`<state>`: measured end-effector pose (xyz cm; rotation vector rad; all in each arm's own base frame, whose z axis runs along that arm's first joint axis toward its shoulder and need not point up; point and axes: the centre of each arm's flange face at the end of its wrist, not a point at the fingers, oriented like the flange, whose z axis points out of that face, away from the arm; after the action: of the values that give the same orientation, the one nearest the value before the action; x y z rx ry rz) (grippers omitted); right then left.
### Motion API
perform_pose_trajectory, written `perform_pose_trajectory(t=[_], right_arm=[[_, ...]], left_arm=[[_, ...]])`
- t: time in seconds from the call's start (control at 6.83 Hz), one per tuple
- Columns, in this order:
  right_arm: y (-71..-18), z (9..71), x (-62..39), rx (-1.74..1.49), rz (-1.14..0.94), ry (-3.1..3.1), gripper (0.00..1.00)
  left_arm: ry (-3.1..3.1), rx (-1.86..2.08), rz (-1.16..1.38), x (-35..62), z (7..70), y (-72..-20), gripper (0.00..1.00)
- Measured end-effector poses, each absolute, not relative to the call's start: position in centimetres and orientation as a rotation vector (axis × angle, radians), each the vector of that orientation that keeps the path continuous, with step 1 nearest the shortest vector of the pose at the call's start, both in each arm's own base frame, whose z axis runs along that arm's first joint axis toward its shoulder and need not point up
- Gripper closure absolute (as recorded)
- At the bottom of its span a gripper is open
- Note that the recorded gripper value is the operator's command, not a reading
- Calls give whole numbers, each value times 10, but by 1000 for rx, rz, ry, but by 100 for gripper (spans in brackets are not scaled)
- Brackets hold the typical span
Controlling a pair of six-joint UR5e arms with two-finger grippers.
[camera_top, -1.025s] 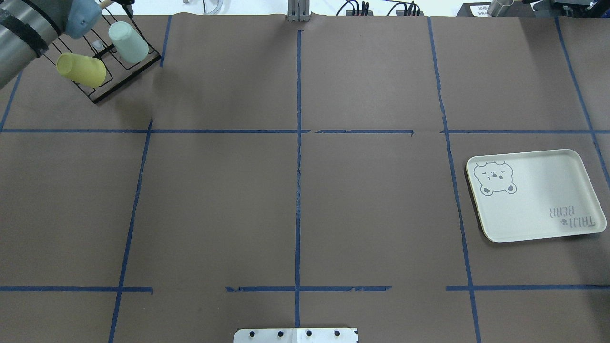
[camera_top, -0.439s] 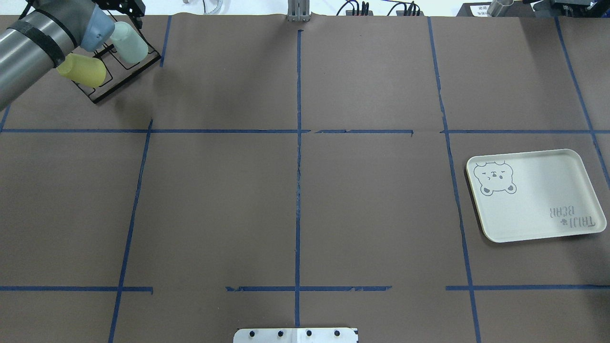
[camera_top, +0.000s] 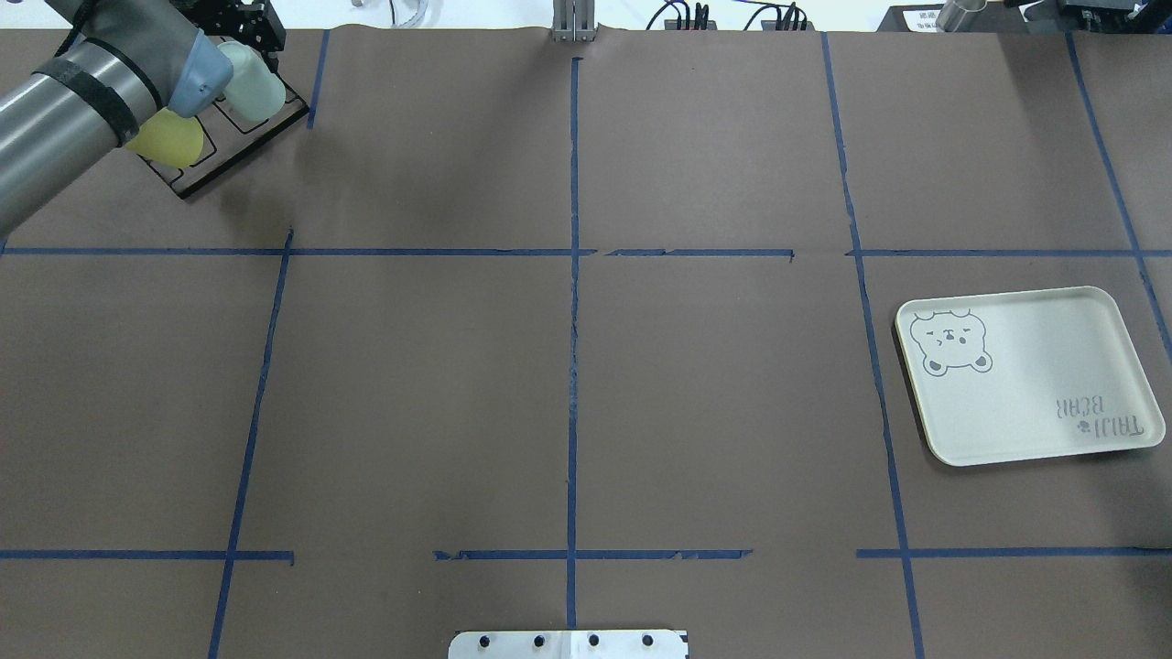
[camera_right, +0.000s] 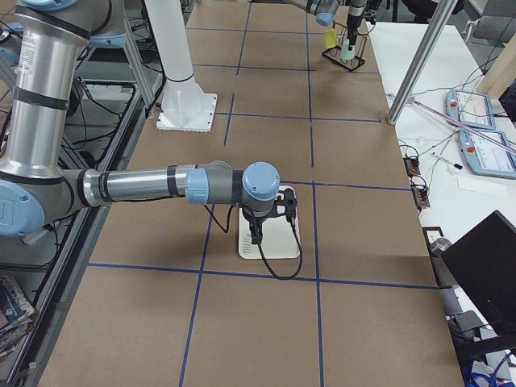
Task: Left arm grabs green cup and hands to right arm on tray
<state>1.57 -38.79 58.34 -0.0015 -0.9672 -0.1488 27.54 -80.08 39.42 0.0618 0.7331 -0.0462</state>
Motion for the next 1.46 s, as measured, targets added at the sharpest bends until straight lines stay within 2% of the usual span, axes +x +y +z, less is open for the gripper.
perform_pose_trajectory(t=[0.29,0.59,0.73,1.03,1.46], right_arm=[[-388,583,15,-2,-151,-967,0],[-390,582,13,0,-158,-966,2],[-394,578,10,3,-161,-965,10],[-420,551,-18,-12,-159,-965,3],[-469,461,-112,-21,-217,-994,2]], left_arm=[[740,80,-61,247,388,-809,100],[779,107,-79,203,351,-797,100],[786,112,-90,186,327,-777,100],[822,123,-131,182,278,-707,100],[998,-10,-280,302,191,-573,100]])
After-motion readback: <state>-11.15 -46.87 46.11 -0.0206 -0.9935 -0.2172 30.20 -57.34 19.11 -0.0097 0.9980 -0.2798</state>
